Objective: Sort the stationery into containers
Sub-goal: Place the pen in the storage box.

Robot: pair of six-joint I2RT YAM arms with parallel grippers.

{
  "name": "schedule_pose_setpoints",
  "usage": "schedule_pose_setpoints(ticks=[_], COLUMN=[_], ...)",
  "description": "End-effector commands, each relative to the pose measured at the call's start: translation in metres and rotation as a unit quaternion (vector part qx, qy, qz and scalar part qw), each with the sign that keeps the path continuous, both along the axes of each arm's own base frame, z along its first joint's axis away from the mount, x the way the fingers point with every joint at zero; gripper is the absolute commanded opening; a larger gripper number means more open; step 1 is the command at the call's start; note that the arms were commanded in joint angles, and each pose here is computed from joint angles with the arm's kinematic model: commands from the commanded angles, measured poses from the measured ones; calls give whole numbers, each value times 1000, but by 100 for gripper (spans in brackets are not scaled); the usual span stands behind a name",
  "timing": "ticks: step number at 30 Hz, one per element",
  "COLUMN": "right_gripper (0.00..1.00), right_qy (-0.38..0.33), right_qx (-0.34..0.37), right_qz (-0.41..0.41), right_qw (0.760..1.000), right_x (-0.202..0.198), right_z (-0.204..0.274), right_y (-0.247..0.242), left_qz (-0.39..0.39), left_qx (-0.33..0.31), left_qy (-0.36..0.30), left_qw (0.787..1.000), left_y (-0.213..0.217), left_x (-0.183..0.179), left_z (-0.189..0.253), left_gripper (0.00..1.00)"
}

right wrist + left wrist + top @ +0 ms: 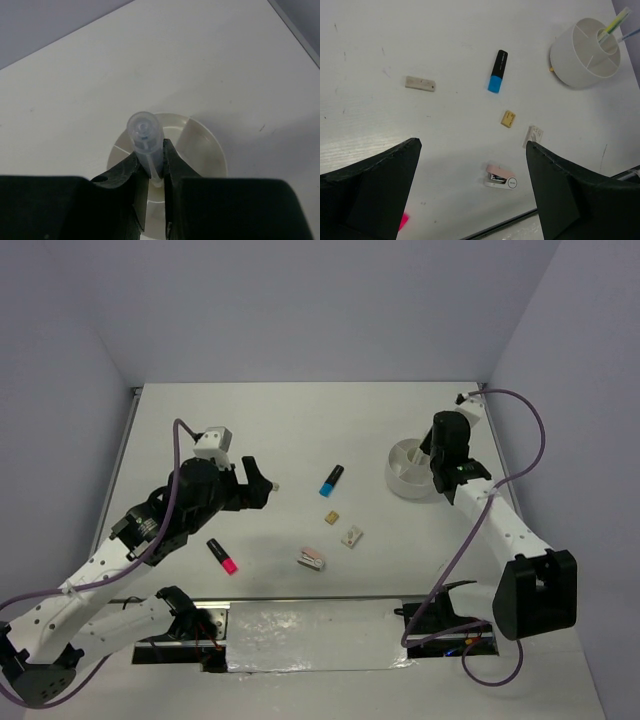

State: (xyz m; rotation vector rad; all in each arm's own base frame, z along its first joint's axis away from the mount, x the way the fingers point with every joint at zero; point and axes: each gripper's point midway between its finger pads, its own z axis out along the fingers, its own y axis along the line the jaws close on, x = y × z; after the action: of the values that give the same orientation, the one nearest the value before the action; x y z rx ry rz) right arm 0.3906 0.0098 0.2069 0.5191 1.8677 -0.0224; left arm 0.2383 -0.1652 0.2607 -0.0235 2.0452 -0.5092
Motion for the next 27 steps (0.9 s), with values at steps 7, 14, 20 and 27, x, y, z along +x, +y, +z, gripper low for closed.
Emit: schedule_pose_setpoints(ticks=[7, 14, 20, 27], right_gripper=[8, 12, 45, 60], right_qy=[3, 8, 17, -2], right_qx=[4, 11, 20, 31], right_qz=[-5, 8, 26, 37], right_qw=[1000, 1000, 999, 999], right_x=[16, 21, 22, 14], right_z=[-5, -13, -20, 3], right_y=[-6, 0, 7, 12], left_qz=[-18, -18, -1, 2], left_qx=[57, 128, 155, 158], left_qy=[23, 21, 10, 20], left_qw=[998, 991, 988, 987], left_y=[10, 36, 50, 50], left_x=[-9, -19, -18, -16], left_z=[-1, -8, -27, -35], left_gripper=[99, 99, 99, 99])
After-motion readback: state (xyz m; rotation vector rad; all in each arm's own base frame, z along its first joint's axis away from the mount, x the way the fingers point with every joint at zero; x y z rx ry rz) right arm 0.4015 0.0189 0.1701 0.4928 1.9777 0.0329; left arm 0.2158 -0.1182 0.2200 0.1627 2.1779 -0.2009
